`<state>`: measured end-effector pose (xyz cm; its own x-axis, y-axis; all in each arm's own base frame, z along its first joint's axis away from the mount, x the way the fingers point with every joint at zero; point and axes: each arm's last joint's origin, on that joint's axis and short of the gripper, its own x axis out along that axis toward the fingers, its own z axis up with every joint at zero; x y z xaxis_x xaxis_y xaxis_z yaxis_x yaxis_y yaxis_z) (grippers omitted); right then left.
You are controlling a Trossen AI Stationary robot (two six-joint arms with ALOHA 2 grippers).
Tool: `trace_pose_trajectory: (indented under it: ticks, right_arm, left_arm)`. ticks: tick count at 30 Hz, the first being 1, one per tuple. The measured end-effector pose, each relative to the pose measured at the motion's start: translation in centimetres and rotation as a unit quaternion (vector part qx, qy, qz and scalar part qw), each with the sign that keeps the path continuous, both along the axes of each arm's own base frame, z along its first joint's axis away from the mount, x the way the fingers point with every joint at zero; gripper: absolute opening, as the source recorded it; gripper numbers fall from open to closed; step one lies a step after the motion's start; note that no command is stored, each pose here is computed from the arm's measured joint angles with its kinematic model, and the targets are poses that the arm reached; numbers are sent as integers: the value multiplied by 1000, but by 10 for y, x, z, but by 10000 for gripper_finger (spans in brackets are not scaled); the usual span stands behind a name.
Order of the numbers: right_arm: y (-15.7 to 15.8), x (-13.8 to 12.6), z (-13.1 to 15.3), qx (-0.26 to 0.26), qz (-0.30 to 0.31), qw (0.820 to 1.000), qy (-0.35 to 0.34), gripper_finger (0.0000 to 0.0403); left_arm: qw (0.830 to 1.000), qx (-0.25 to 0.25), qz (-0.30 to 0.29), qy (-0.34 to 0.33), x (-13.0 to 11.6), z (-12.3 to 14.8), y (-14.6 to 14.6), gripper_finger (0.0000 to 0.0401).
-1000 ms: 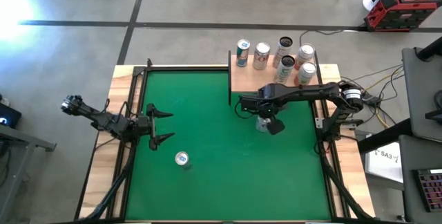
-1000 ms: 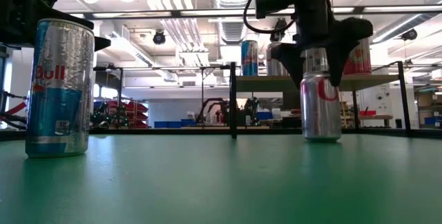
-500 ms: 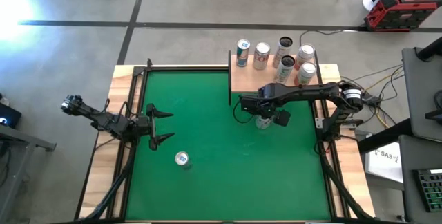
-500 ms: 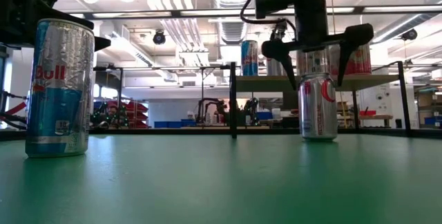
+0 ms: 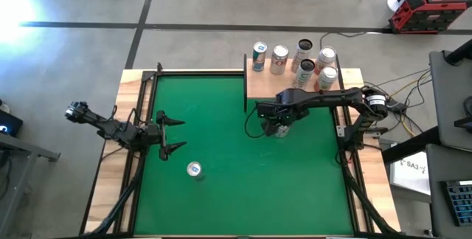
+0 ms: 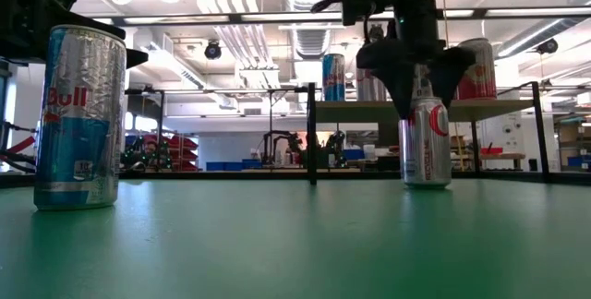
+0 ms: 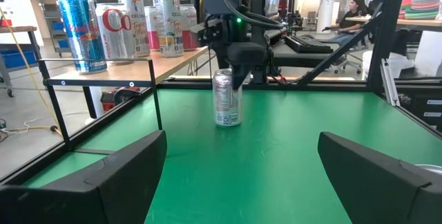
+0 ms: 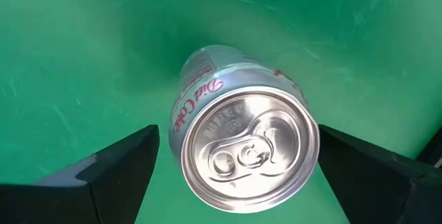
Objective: Place canned beverage on shelf
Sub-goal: Put the red-silver soda can on the shelf aligned with the other red-silver soda can
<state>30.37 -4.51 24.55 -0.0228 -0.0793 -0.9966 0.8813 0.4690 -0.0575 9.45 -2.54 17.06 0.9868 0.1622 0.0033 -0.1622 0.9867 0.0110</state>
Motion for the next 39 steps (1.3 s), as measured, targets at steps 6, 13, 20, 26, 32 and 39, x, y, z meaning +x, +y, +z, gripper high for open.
trace_pose_trajectory:
  ticks: [6, 13, 20, 26, 32, 39]
  right_arm:
    - [-1, 0, -1, -9, 45, 999, 10, 370]
    - [-1, 0, -2, -21, 100, 995, 19, 370]
    - [-1, 0, -2, -19, 134, 991, 23, 370]
    - [-1, 0, -2, -20, 95, 995, 18, 359]
    - [1, 1, -2, -20, 73, 997, 13, 304]
    - [5, 2, -2, -22, 3, 1000, 4, 287]
  left_arm:
    - [1000, 0, 0, 0, 0, 0, 0, 361]
    - [1000, 0, 0, 0, 0, 0, 0, 361]
    - [1000, 0, 0, 0, 0, 0, 0, 361]
    - [1000, 0, 0, 0, 0, 0, 0, 361]
    - [1000, 0, 0, 0, 0, 0, 0, 361]
    - [1000, 0, 0, 0, 0, 0, 0, 361]
